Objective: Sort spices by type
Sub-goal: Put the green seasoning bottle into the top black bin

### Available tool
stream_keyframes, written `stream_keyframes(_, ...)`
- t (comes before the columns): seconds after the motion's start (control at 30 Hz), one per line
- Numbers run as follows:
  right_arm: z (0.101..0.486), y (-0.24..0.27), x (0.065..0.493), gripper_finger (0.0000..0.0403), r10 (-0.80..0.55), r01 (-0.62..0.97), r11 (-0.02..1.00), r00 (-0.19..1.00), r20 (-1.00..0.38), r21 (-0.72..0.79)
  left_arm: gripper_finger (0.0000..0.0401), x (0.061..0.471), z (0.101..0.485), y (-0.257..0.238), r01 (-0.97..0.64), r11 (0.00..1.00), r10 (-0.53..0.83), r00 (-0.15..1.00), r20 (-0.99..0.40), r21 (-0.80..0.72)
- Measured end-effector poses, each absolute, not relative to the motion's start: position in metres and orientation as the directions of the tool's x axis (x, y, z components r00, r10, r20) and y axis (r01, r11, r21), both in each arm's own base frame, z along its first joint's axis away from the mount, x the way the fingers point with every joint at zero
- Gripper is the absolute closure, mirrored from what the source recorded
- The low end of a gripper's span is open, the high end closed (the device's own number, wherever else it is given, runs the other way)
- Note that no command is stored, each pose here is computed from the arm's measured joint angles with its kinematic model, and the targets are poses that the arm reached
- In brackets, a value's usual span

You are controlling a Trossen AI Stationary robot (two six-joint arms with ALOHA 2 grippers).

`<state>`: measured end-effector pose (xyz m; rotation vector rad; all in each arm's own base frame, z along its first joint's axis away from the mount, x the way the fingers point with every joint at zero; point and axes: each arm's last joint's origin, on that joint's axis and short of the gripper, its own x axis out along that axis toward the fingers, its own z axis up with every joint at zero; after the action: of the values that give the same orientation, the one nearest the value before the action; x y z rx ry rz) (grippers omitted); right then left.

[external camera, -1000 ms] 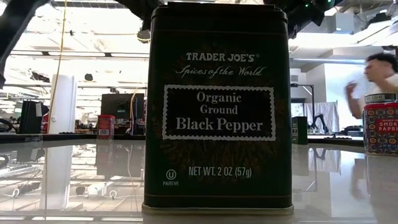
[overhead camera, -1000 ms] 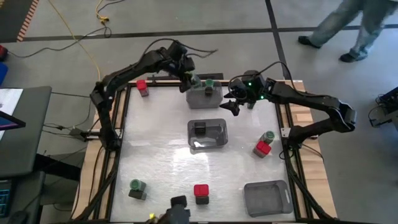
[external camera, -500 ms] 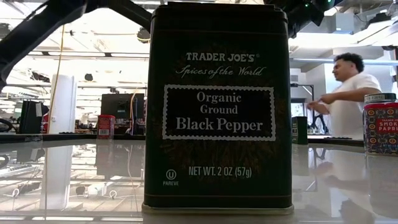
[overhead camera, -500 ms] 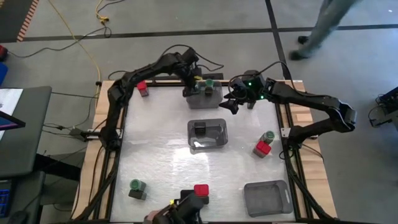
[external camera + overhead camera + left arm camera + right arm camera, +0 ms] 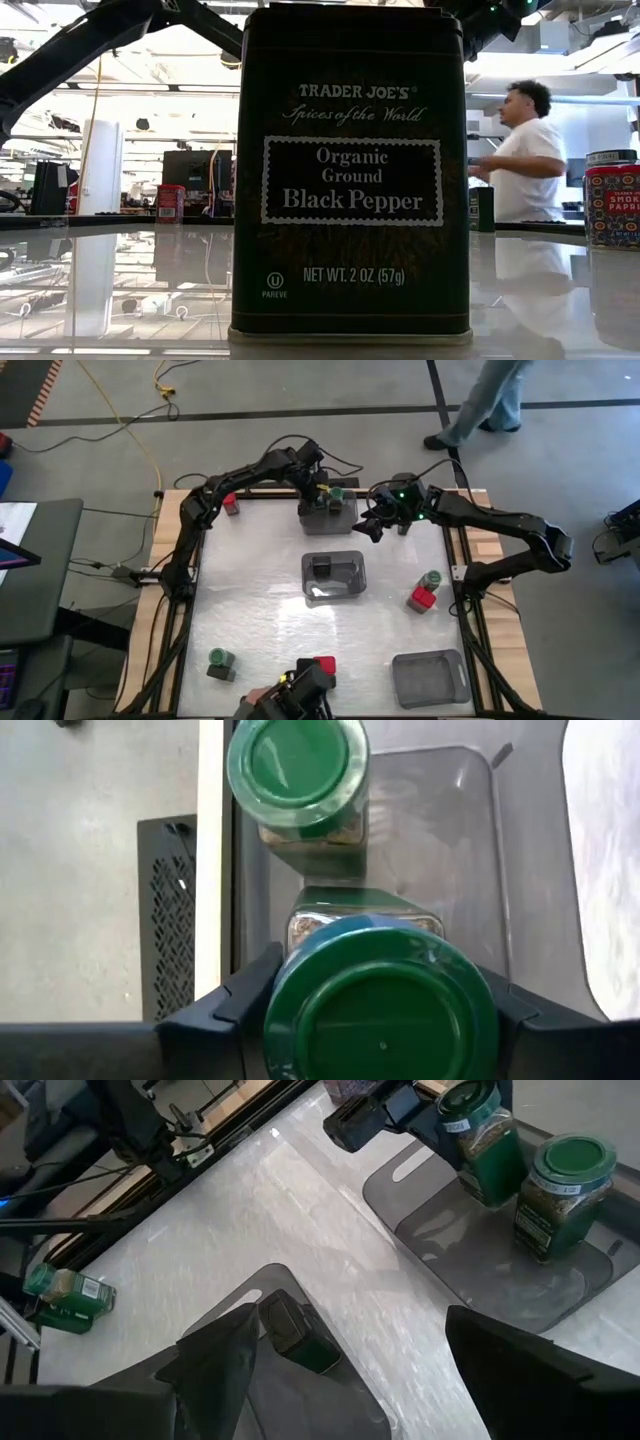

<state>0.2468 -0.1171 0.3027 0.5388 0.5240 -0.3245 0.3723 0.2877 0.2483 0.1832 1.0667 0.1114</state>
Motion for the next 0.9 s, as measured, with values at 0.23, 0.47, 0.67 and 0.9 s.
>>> stream_keyframes(0.23, 0.303, -0.117, 0.247, 0.0056, -0.158, 0.425, 0.812, 0.819, -0.551, 0.399, 0.0197, 0.368, 0.234, 0.289, -0.001, 0.99, 0.129, 0.43, -0.894, 0.143)
stream_keyframes(0.47, 0.303, -0.117, 0.247, 0.0056, -0.158, 0.425, 0.812, 0.819, -0.552, 0.399, 0.0196, 0.37, 0.234, 0.29, -0.005, 0.987, 0.143, 0.457, -0.878, 0.158)
stream_keyframes(0.67, 0.303, -0.117, 0.247, 0.0056, -0.158, 0.425, 0.813, 0.819, -0.552, 0.399, 0.0196, 0.373, 0.235, 0.291, -0.007, 0.984, 0.159, 0.477, -0.864, 0.177)
stream_keyframes(0.9, 0.302, -0.117, 0.246, 0.0056, -0.155, 0.429, 0.81, 0.813, -0.561, 0.398, 0.0195, 0.375, 0.235, 0.287, -0.037, 0.987, 0.154, 0.476, -0.866, 0.155)
